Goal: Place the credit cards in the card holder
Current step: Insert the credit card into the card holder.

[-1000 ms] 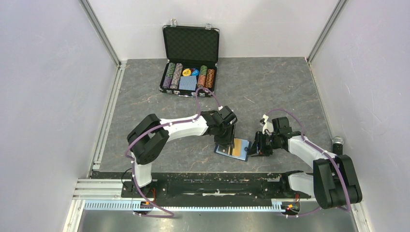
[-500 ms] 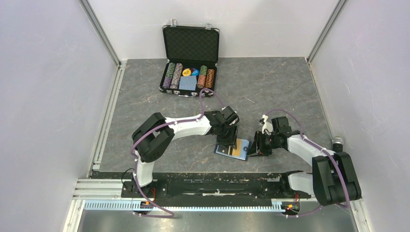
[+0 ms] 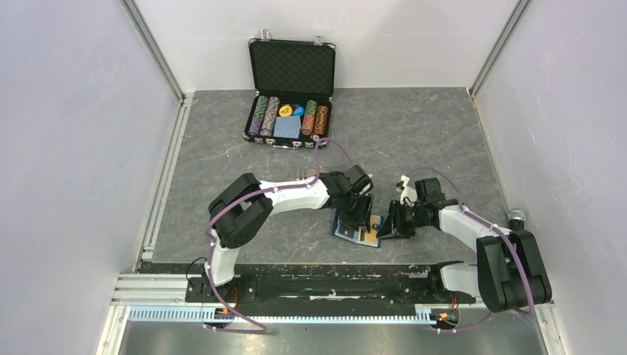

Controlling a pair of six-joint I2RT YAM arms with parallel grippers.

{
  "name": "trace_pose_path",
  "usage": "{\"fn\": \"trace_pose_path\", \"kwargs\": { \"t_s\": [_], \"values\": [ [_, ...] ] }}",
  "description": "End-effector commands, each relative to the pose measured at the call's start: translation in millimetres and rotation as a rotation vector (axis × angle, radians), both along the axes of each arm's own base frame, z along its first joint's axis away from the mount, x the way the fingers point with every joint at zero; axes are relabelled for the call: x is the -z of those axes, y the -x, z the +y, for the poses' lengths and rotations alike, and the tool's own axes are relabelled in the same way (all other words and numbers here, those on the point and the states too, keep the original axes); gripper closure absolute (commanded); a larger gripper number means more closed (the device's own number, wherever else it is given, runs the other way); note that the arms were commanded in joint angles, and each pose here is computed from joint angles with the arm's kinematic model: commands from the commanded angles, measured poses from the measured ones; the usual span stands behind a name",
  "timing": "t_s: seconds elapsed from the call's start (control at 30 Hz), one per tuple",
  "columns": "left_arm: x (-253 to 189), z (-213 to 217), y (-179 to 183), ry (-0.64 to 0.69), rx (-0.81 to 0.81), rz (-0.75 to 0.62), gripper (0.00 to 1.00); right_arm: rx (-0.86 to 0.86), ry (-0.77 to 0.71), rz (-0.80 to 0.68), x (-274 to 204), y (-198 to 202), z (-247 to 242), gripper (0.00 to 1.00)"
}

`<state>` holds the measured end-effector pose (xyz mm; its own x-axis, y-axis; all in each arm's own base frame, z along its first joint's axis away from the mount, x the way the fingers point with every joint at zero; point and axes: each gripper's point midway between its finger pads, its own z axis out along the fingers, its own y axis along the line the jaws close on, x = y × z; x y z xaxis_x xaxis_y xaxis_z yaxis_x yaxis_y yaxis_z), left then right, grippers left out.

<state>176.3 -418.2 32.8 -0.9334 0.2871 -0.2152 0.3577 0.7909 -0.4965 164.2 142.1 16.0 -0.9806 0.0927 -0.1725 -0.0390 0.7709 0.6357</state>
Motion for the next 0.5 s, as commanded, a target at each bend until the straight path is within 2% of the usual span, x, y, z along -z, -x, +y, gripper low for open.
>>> {"fn": "trace_pose_path", "kwargs": {
  "t_s": [0.0, 0.2, 0.47],
  "values": [
    [-31, -33, 0, 0.144, 0.076, -0.043, 0.53, 0.006, 0.080, -0.024, 9, -7, -10, 0.69],
    [-42, -9, -13, 0.106, 0.025, -0.092, 0.49, 0.001, 0.132, -0.062, -1, -17, -17, 0.68],
    [-65, 35, -36, 0.198, -0.113, -0.086, 0.48, -0.020, 0.158, -0.143, -29, -39, -14, 0.68]
  ]
}}
